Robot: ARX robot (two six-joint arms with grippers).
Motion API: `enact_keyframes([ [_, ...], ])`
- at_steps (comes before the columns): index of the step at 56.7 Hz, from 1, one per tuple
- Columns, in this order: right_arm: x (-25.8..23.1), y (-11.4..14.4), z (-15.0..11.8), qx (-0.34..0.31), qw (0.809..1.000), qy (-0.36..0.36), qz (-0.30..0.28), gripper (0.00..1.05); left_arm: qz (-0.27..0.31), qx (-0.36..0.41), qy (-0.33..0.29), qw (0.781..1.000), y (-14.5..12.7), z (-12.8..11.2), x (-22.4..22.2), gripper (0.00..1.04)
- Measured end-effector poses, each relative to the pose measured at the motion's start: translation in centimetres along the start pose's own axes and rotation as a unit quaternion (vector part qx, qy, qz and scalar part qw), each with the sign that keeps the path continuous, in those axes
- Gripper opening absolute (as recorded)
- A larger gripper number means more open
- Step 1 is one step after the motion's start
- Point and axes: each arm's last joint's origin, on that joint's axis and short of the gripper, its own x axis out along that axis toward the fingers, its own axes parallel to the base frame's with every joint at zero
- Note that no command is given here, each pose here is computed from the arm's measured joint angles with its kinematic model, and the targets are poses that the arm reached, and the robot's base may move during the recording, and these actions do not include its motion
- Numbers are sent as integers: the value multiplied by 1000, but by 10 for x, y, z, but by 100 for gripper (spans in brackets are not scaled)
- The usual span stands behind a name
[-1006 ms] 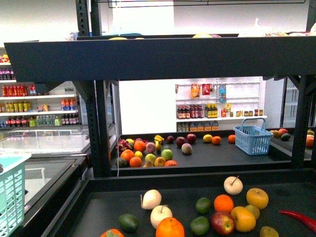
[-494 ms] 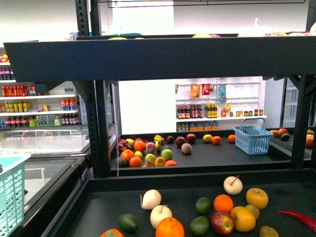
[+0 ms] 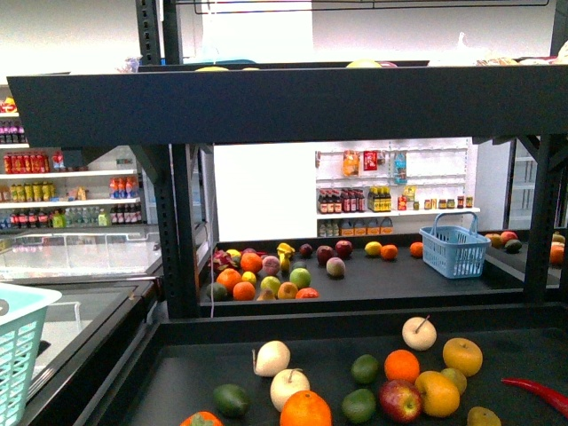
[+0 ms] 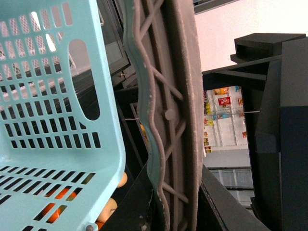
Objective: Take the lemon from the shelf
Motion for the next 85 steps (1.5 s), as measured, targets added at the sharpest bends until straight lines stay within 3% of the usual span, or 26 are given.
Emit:
enact_keyframes([
  [13, 0, 0, 0, 0, 1000, 0, 0, 97, -18, 45, 47, 998, -20, -22, -15, 14],
  [33, 0, 0, 0, 0, 1000, 0, 0, 97, -128, 95, 157, 975, -77, -80, -38, 12],
  [67, 0, 0, 0, 0, 1000, 0, 0, 97, -190, 136, 340, 911, -81, -206, -25, 12],
  [85, 0, 0, 0, 0, 1000, 0, 0, 97, -210, 151, 382, 887, -90, -253, -13, 11],
])
